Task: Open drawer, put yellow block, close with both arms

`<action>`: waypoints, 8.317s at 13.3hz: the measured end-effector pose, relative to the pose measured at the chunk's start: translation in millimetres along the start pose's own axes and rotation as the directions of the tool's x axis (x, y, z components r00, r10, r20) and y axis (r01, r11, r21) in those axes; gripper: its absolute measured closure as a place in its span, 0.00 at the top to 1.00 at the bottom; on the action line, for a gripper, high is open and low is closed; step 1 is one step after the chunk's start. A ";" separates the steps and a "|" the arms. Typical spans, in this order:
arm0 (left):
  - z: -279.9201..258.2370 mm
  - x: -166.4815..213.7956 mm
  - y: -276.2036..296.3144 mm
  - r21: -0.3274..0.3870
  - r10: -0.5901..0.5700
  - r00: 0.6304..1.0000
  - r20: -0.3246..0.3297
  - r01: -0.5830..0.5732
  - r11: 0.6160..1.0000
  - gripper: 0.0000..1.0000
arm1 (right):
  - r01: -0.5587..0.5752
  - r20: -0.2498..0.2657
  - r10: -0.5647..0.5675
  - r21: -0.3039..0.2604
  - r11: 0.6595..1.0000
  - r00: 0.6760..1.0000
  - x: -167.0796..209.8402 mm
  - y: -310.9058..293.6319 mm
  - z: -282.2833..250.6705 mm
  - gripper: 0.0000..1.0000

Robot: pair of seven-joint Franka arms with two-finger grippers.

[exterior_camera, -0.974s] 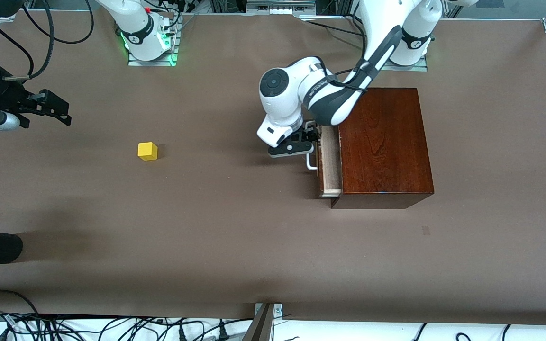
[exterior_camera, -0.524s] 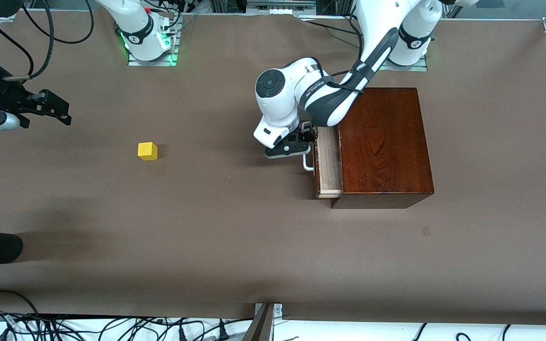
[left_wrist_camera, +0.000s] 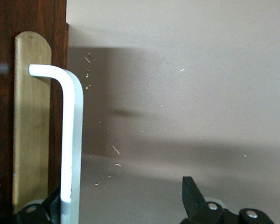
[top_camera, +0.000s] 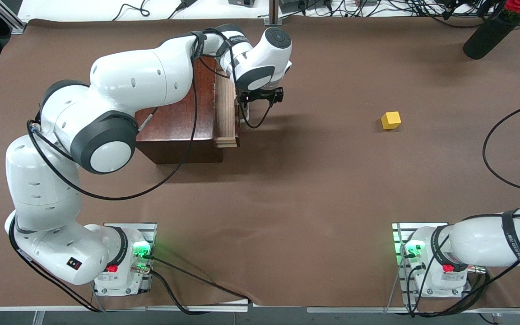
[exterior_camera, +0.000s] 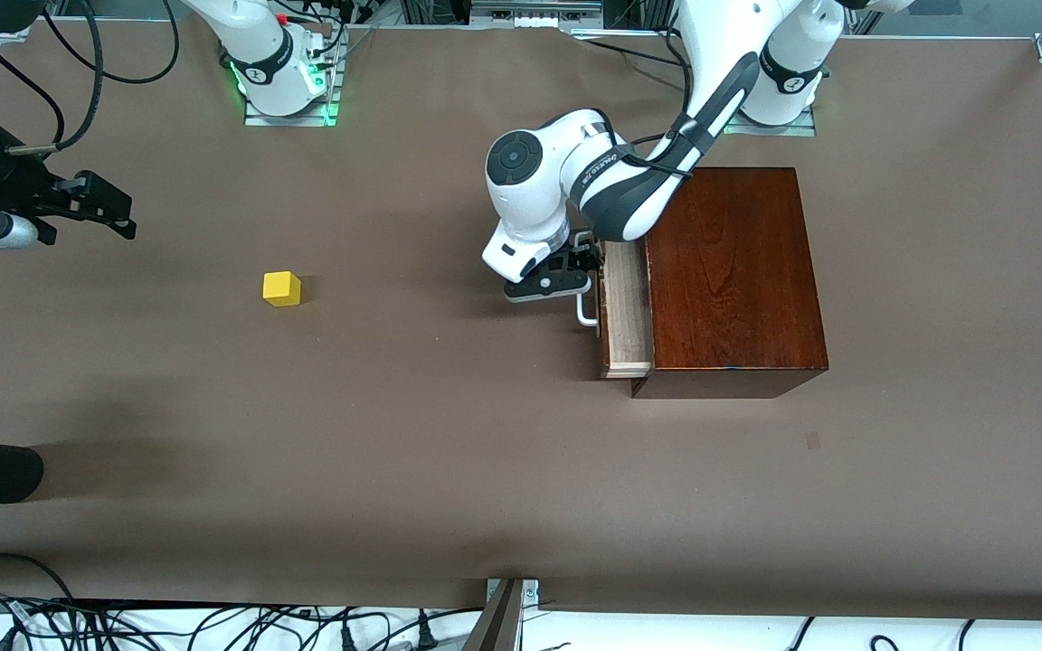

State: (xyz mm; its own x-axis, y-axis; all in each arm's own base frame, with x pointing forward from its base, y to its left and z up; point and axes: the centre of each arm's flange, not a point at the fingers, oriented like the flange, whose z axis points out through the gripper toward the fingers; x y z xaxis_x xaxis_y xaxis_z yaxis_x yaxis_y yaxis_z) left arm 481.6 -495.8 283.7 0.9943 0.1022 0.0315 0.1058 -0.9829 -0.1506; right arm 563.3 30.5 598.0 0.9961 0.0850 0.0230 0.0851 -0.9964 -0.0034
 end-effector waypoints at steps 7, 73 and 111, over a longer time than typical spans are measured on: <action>-38.0 -0.5 24.6 -0.077 0.009 0.999 -0.049 -0.013 0.997 1.00 | 0.000 0.000 0.000 0.000 1.000 1.000 0.0 -0.1 0.0 1.00; -226.1 122.4 -526.3 -0.125 0.210 0.971 0.114 -0.196 0.973 1.00 | 0.041 0.198 -0.046 0.027 0.999 0.979 -47.1 -43.9 384.2 0.56; -227.3 123.3 -524.0 -0.125 0.214 0.971 0.111 -0.200 0.972 1.00 | 0.957 -0.061 -0.965 -0.124 0.261 0.255 -106.4 -642.9 222.9 0.56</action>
State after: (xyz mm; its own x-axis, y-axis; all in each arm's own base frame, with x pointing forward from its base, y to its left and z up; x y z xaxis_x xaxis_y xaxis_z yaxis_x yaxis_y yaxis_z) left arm 545.2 -2.9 591.1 0.9893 -0.0939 -0.1117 -0.0977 -0.9948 -0.0292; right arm 407.6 663.3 374.9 0.1709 0.9828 0.0705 0.9730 -0.1796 0.1448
